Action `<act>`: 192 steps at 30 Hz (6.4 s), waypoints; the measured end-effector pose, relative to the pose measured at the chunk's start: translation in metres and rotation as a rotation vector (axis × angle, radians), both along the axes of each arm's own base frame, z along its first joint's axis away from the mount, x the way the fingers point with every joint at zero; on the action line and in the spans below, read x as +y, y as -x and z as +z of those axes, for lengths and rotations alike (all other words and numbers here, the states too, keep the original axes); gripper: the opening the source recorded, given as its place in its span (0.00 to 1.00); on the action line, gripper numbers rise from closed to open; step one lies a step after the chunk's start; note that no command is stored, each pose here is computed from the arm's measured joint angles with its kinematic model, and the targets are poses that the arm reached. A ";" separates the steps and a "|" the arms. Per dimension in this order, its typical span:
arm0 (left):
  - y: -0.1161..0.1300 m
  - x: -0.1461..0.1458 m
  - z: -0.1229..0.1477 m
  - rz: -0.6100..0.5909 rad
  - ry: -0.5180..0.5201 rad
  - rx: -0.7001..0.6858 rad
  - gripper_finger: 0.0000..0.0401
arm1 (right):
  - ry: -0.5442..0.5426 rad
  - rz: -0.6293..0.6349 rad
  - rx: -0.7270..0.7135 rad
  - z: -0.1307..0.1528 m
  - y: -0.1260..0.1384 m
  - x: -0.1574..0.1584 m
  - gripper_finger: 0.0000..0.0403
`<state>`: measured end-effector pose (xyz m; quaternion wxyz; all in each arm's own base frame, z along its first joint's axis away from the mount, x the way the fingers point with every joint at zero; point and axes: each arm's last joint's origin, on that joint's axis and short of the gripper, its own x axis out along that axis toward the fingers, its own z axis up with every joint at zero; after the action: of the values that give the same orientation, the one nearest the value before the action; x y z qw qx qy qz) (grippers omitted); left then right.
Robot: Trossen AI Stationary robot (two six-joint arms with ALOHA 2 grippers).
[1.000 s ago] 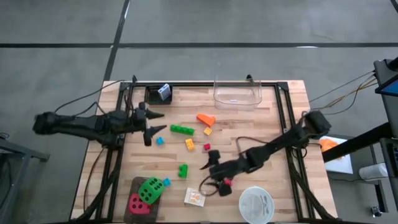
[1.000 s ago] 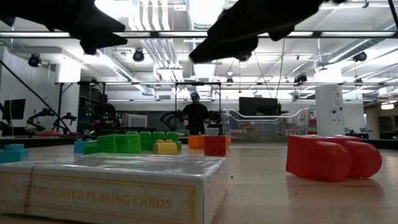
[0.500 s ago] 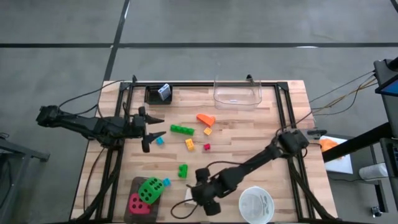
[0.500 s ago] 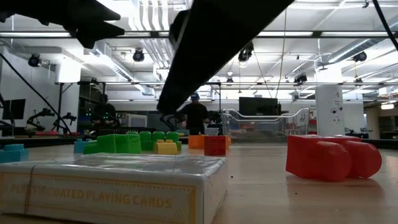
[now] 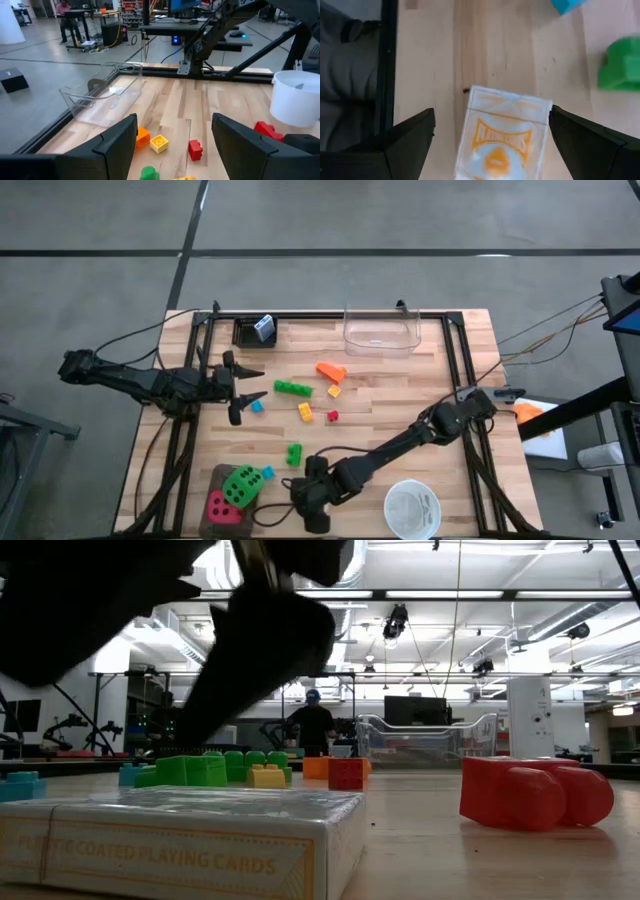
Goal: Pick & Place Toys
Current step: Put the yellow playing card box into the black bin
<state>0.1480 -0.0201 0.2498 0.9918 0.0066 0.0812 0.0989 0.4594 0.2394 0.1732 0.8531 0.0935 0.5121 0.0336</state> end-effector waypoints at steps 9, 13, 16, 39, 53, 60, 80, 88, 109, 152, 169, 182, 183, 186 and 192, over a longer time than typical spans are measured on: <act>0.000 -0.001 0.000 -0.036 -0.038 0.008 0.63 | -0.051 -0.187 0.113 -0.022 -0.002 0.007 0.93; 0.000 -0.001 0.000 -0.059 -0.036 0.013 0.63 | -0.059 -0.225 0.138 -0.023 -0.001 0.009 0.93; 0.000 -0.002 -0.001 -0.070 -0.046 0.022 0.63 | -0.038 -0.238 0.178 -0.024 0.003 0.009 0.93; 0.000 -0.002 -0.001 -0.071 -0.055 0.022 0.64 | 0.159 -0.135 0.230 -0.043 0.013 0.010 0.75; -0.001 -0.002 0.004 -0.064 -0.004 -0.057 0.64 | 0.679 -0.052 0.130 0.001 0.031 -0.009 0.75; -0.005 -0.003 0.000 -0.050 0.091 -0.067 0.64 | 0.912 -0.081 0.087 0.016 0.038 -0.020 0.75; -0.071 -0.008 -0.032 -0.001 0.293 -0.075 0.64 | 1.319 -0.095 0.139 0.043 0.026 -0.084 0.75; -0.077 -0.005 -0.036 0.006 0.343 -0.053 0.63 | 1.343 -0.128 0.201 0.048 0.021 -0.112 0.75; -0.088 0.001 -0.043 0.053 0.387 -0.114 0.63 | 1.336 -0.197 0.124 0.073 0.022 -0.121 0.75; -0.061 0.019 -0.039 0.072 0.310 -0.063 0.14 | 1.163 -0.084 0.018 0.067 0.045 -0.047 0.92; -0.008 0.026 -0.028 0.186 0.258 0.035 0.14 | 0.507 0.454 -0.634 0.044 -0.001 -0.037 0.92; 0.003 0.038 -0.034 0.449 0.175 0.135 0.14 | 0.264 0.332 -1.132 0.043 0.111 -0.123 0.92; 0.004 0.040 -0.034 0.482 0.170 0.153 0.14 | 0.270 0.306 -1.119 0.043 0.121 -0.126 0.92; 0.007 0.048 -0.034 0.570 0.172 0.212 0.14 | 0.274 0.259 -1.121 0.048 0.143 -0.131 0.92; 0.007 0.068 -0.034 0.721 0.158 0.298 0.14 | 0.276 0.238 -1.128 0.056 0.166 -0.135 0.92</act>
<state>0.1412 0.0483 0.2157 0.8681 -0.0845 0.2289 0.4322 0.2937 0.1041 0.2295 0.9882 -0.1088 -0.0140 0.1068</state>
